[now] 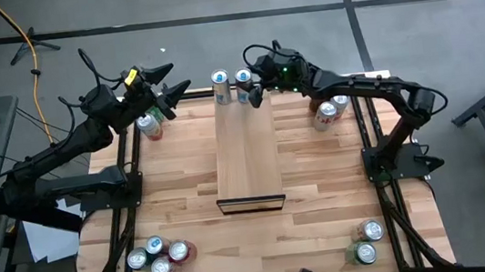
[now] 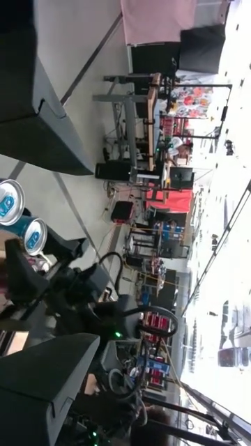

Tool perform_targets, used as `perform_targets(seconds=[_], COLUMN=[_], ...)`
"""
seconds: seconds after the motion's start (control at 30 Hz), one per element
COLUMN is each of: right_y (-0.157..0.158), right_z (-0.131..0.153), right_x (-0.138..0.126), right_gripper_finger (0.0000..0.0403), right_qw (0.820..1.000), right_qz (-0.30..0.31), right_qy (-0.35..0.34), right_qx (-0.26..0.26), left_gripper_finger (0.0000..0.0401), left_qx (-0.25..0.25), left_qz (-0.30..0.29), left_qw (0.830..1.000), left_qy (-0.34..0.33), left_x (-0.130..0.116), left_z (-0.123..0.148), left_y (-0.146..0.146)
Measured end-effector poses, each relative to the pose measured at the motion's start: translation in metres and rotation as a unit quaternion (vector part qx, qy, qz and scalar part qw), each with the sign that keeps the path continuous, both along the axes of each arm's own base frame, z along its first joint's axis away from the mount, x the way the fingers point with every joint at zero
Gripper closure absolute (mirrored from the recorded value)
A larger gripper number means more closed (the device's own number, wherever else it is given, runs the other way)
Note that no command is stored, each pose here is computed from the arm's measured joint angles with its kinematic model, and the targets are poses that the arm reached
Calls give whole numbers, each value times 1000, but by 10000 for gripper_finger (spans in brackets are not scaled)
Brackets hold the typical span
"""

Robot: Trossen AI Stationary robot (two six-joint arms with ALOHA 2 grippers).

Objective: Place canned beverage on shelf
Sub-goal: Put the bottom right blue soda can on the shelf

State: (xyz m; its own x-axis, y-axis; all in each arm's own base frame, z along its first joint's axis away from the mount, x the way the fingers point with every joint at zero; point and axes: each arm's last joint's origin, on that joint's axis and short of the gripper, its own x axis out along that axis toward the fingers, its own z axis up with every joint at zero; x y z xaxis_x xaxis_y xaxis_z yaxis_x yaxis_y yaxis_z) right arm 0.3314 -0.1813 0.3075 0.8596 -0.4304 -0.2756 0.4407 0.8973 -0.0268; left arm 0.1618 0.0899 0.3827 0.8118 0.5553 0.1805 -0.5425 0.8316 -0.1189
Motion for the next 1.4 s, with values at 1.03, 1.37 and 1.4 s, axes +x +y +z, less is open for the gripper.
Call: perform_targets(seconds=[1.03,1.37,1.4], right_y=[-32,-32,-31], right_z=[11,9,9], right_x=[-43,-43,-43], right_gripper_finger=[134,214,224], right_qw=[990,991,990], right_qz=[136,123,122], right_qy=[3,2,-1], right_qx=[25,59,65], left_gripper_finger=[78,78,78], left_qx=[-1,-1,-1], left_qz=[0,4,5], left_qw=[1000,1000,1000], left_qy=[-1,-1,-1], left_x=[0,0,0], left_z=[0,0,0], left_y=[0,0,0])
